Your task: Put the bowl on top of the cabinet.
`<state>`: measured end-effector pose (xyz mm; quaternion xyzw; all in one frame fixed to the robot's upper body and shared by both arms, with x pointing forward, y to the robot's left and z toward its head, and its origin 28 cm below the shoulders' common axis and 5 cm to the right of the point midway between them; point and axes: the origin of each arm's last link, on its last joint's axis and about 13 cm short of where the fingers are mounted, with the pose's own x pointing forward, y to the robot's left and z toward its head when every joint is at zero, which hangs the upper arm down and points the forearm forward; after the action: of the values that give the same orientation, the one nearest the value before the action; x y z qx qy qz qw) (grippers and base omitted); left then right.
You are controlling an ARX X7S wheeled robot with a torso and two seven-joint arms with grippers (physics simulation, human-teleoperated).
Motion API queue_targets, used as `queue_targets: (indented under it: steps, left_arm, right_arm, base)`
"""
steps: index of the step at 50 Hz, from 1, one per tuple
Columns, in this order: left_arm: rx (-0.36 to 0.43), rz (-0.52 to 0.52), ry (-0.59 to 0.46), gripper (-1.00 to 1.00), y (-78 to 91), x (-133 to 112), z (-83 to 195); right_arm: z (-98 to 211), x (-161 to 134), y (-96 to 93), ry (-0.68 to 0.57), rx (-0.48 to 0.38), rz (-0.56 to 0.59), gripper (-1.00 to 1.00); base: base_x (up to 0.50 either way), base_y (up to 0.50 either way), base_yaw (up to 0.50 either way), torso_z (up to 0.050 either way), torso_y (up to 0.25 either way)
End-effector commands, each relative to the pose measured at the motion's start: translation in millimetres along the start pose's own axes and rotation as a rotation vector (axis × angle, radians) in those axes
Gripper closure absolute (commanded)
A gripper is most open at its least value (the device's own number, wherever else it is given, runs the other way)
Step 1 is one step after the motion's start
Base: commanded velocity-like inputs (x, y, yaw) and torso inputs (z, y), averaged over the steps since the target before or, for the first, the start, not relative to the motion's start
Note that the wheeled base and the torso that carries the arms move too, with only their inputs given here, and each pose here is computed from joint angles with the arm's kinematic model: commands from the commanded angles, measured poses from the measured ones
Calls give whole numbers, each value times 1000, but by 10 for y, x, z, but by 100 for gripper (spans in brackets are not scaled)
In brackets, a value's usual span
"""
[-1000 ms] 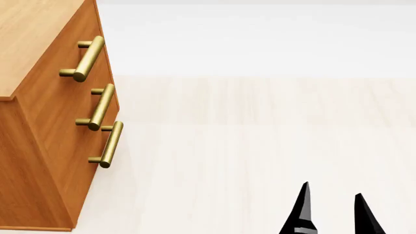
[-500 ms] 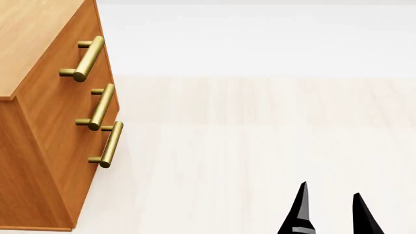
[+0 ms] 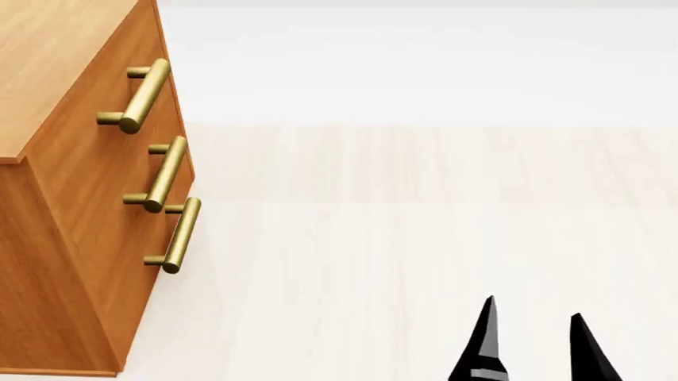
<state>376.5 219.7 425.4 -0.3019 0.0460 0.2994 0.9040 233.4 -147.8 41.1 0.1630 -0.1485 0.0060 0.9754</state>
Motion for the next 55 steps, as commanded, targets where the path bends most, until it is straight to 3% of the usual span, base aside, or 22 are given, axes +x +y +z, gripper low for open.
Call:
queue_targets:
  steps: [1,33,55]
  left_arm:
    - [-36,8,-30,100,34,4,29]
    - [-63,46,-43,100,271,150,25]
    - [-66,71,-20,100,317,337,-29]
  right_arm:
    - [-6,0,5,2,-3,1,-100]
    - [-68,35,27,19,-30,6,-100]
    - [-92,56,26,24,-39,-2,-100]
  base:
    - [0,0,0,0,0]
    - [0,0,0,0,0]
    - [0,0,0,0,0]
